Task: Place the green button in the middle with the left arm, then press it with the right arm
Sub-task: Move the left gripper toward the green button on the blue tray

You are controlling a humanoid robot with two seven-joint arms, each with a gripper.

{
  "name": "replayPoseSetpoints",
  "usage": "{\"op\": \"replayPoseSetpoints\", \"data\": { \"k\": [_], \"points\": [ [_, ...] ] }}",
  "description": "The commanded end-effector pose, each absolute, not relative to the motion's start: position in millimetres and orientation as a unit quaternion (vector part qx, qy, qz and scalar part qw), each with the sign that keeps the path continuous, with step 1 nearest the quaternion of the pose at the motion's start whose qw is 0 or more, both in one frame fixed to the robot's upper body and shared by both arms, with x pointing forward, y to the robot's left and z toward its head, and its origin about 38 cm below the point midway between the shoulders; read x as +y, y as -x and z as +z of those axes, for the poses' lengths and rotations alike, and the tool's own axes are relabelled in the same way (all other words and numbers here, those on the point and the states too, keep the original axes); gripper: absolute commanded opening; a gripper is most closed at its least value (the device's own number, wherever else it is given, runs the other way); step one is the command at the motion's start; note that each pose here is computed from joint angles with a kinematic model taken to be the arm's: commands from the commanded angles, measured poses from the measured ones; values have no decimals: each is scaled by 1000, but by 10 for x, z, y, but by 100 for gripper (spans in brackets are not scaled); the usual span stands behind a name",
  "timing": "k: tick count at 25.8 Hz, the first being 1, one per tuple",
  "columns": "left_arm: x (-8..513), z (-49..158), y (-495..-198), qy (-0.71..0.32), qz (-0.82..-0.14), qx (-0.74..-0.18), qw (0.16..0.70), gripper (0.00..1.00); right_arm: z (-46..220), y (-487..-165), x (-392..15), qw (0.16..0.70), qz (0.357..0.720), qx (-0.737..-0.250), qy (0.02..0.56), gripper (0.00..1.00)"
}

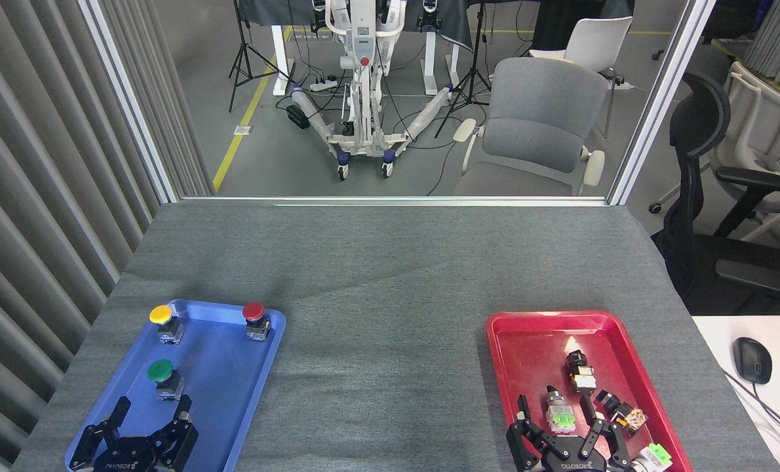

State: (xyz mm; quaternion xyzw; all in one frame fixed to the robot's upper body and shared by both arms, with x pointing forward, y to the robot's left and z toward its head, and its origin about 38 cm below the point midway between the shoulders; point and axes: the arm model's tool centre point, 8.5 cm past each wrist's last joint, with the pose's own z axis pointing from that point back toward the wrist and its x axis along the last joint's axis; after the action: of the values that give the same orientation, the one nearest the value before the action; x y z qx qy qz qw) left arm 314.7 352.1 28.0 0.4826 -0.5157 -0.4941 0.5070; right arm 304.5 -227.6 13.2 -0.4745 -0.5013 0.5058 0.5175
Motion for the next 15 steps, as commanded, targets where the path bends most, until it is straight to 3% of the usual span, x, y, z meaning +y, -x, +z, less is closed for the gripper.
{"op": "replayPoseSetpoints", "data": {
  "k": [1,7,15],
  "points": [
    [3526,264,-3141,-482,-494,-514,509,100,134,-3045,-2266,516,506,-501,477,100],
    [3601,-63,-3257,-454,-511,-494,538,100,126,-3044,-2235,521,502,-501,475,100],
    [3686,-116,-3584,-447,-509,-494,545,100,97,-3032,-2230,519,507,-503,469,100]
  ]
}}
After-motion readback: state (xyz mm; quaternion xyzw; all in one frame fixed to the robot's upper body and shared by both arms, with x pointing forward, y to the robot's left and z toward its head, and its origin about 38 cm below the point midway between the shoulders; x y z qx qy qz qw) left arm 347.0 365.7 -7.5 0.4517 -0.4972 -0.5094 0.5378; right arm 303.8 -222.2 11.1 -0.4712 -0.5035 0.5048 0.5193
